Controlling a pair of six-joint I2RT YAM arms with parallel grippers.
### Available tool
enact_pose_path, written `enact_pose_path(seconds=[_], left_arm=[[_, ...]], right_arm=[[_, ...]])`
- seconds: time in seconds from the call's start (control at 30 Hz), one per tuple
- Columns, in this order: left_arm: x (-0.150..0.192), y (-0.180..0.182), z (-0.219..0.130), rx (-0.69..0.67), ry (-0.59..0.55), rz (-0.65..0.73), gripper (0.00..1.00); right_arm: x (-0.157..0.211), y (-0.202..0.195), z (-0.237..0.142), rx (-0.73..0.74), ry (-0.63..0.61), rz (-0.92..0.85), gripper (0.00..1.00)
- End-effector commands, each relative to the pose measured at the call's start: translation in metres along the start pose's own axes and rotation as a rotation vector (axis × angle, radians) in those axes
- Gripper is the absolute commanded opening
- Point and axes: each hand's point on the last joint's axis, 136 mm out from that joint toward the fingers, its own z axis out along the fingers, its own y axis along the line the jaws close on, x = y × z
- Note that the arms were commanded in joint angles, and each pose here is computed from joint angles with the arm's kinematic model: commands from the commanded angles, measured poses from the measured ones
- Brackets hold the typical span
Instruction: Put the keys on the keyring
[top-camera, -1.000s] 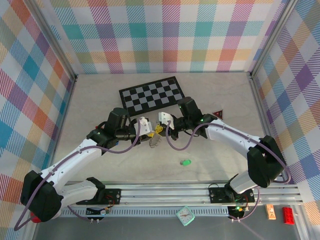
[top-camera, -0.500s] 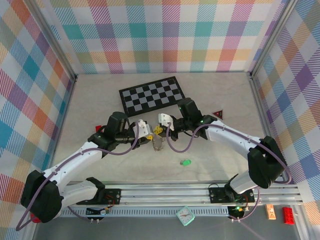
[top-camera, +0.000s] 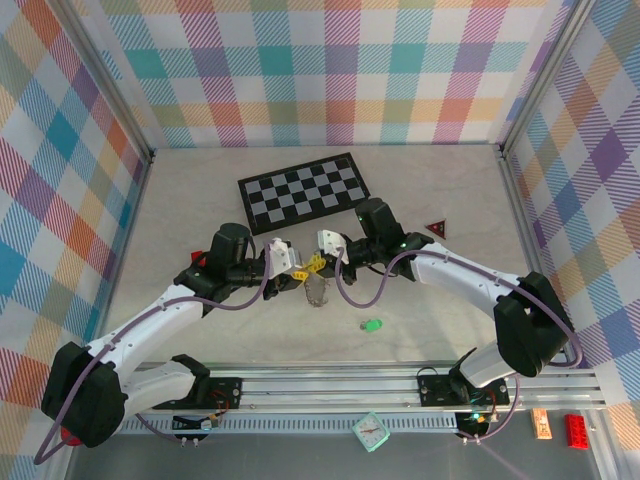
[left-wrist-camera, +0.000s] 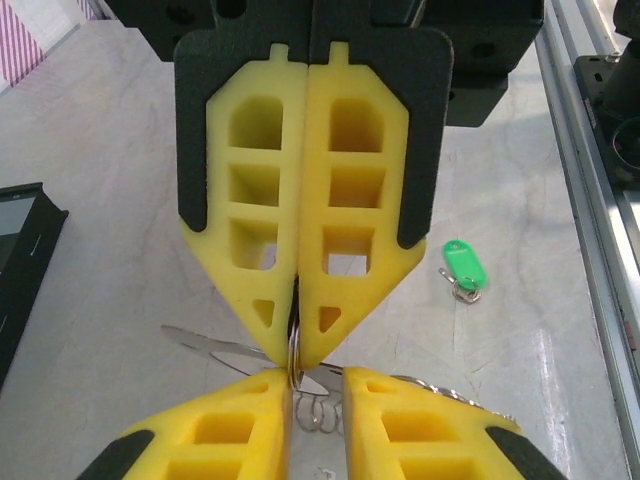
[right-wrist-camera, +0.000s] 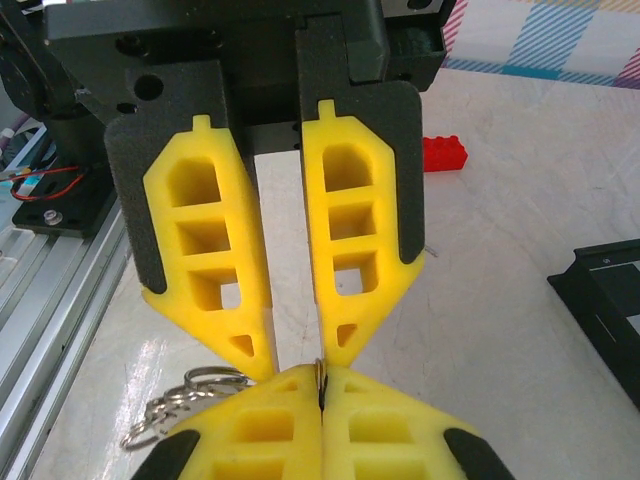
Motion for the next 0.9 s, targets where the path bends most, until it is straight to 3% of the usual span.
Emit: enact_pose_path(seconds=[0.0,0.73,0.87], left_arm=[[-0.005,-0.008,-0.003,0.036,-0.036,0.016,0.19],[-0.006,-0.006,0.001,0.038,-0.068,0.003,0.0],[-0.003,-0.006,0.002,0.035,-0.057,-0.001,0.0]], right_arm=[[-0.022,0.007,-0.005,-0.021,-0.074,-0.079,0.0],[-0.018,0.011,-0.001,-0.056,-0.08,-0.028,0.0],[-0.007,0.008,0.0,-0.019,-0.038,-0.014,0.16]])
